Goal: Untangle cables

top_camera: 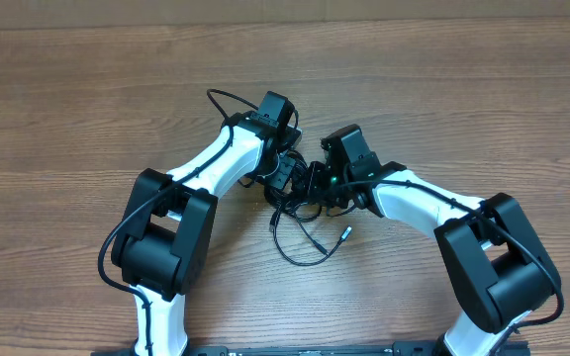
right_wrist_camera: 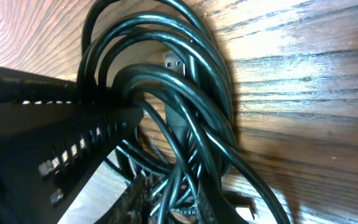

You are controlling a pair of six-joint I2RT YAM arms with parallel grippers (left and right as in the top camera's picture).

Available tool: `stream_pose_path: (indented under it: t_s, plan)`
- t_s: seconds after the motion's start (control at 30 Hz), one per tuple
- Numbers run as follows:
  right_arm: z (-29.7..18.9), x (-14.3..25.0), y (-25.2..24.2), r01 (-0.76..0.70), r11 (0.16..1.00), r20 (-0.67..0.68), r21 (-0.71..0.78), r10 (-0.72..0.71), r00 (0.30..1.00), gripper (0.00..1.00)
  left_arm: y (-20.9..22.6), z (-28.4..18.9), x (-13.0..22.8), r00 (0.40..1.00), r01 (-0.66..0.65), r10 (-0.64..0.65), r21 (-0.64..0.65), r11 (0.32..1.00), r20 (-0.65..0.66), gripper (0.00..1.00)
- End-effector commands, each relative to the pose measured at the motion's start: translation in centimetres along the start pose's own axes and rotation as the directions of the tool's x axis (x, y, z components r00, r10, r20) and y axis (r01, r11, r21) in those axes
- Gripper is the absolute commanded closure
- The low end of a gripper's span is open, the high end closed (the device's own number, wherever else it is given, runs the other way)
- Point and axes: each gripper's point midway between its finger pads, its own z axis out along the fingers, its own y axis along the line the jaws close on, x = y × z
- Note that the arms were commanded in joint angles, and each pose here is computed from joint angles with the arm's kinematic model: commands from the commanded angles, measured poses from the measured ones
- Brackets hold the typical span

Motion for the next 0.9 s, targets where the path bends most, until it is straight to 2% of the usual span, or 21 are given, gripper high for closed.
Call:
stream_pose_path:
  t_s: [0.0, 0.23, 0.33, 0.63, 0.87]
  plan:
    - [0.5, -0.7, -0.8, 0.008, 0.996, 0.085, 0.084, -0.015, 0.996, 0.79, 0.6, 2.1, 2.6, 0.995, -0.04, 0.038, -0.024, 0.999, -0.093, 0.87]
    - [1.0, -0.8, 0.3, 0.061, 0.992, 0.154, 0.113, -0.078, 0.985, 0.83, 0.1, 2.1, 2.6, 0.992, -0.088, 0.089, 0.01, 0.996, -0.093, 0.91]
    - [0.9, -1.0, 0.0, 0.027, 0.992, 0.169, 0.127, -0.049, 0.984, 0.84, -0.1, 1.8, 2.5, 0.991, -0.093, 0.095, 0.024, 0.995, -0.093, 0.91]
    - [1.0, -1.0, -0.2, 0.026, 0.991, 0.169, 0.132, -0.048, 0.984, 0.87, -5.3, -1.4, 0.2, 0.973, -0.22, 0.229, 0.317, 0.922, 0.011, 0.91]
    - [0.8, -1.1, -1.2, -0.031, 0.985, 0.192, 0.172, -0.002, 0.981, 0.89, -5.3, -1.7, 1.0, 0.962, -0.258, 0.275, 0.339, 0.905, -0.002, 0.91]
